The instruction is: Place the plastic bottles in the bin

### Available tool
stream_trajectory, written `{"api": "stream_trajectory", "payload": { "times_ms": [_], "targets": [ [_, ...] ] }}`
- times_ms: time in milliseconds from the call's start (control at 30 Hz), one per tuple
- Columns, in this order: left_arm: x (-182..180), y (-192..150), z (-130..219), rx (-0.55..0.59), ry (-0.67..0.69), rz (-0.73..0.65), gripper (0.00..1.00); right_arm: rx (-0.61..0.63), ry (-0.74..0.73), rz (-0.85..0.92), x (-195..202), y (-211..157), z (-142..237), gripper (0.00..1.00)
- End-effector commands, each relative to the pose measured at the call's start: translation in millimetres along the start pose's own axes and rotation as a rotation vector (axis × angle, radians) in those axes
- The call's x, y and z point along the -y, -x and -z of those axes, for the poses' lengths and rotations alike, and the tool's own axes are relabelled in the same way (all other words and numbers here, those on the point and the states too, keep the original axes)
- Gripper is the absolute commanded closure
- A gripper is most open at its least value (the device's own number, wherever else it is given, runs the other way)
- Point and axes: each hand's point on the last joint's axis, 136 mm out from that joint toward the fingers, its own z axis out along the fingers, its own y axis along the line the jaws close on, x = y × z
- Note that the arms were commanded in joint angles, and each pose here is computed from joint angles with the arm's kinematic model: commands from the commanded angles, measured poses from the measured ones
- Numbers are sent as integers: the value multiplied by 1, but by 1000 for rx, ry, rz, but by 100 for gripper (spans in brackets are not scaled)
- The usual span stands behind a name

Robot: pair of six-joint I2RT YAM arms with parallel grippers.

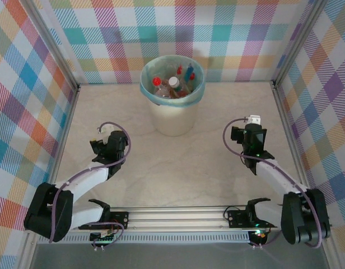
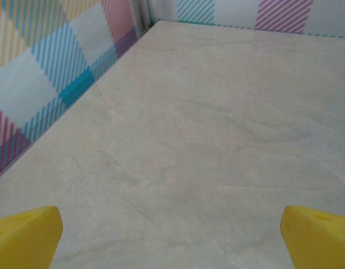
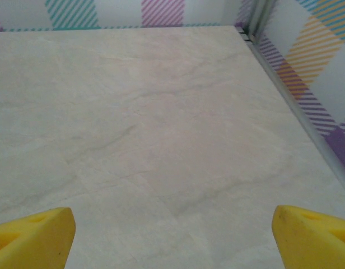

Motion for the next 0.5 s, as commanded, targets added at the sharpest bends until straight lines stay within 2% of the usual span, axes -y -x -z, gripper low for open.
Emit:
{"api": "stream_trajectory", "payload": {
  "times_ms": [0, 100, 267, 367, 467],
  "targets": [
    [24, 11, -11, 22, -135, -52, 0, 188, 104, -47, -13, 36, -9, 8],
    [36, -6, -18, -7, -210, -119, 1, 221, 180, -49, -26, 38, -20, 7],
    [46, -18, -22, 7, -328, -99, 2, 248, 300, -32, -43, 42, -35, 8],
    [42, -17, -28, -3, -341, -98, 2, 200, 318, -38, -46, 42, -37, 11],
    [34, -16, -33, -8, -329, -85, 2, 82, 338, -29, -48, 40, -27, 11]
  ]
}}
